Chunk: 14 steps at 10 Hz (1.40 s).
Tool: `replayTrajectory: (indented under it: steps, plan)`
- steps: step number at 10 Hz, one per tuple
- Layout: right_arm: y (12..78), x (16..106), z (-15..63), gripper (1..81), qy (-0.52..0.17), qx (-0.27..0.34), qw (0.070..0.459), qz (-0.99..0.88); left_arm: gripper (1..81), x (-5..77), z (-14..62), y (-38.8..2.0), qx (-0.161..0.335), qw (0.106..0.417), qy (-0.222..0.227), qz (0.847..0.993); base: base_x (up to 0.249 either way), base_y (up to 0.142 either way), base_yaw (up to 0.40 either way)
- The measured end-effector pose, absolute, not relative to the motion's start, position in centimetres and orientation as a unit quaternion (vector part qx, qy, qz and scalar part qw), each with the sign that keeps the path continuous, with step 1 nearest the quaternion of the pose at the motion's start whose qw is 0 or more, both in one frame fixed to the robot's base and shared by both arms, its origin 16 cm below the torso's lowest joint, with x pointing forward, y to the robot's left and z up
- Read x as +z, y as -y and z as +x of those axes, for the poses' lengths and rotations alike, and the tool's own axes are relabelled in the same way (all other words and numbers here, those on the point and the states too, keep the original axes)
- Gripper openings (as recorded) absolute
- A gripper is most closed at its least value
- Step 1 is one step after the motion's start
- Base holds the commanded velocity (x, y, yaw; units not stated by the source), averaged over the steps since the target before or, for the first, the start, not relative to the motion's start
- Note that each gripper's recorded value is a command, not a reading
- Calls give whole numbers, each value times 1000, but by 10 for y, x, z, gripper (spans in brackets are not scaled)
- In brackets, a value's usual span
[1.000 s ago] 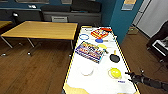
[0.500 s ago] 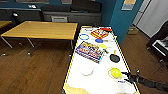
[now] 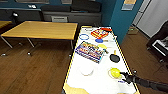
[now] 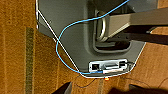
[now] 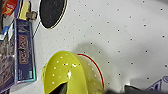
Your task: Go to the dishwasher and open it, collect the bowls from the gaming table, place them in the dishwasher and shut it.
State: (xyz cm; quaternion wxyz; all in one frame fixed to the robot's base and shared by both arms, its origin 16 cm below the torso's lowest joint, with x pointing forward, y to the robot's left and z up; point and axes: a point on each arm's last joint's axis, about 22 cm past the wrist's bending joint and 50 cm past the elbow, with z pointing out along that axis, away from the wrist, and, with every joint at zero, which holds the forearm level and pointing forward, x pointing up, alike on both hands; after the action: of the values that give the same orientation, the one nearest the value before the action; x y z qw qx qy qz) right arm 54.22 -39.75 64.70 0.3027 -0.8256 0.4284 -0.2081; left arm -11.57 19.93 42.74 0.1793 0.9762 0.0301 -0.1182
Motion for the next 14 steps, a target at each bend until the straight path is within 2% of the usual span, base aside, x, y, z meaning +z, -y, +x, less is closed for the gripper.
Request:
replayTrajectory:
  steps: [7, 13, 14]
  plan:
    - [386, 634, 553, 811, -442, -209, 302, -818, 811, 427, -114, -196, -117, 181, -30, 976, 0, 0, 0]
    - [363, 634, 562, 811, -437, -214, 318, -814, 811, 427, -114, -195, -117, 181, -31, 976, 0, 0, 0]
    - [360, 633, 561, 10, -438, -209, 319, -814, 811, 427, -114, -195, -117, 181, -31, 976, 0, 0, 0]
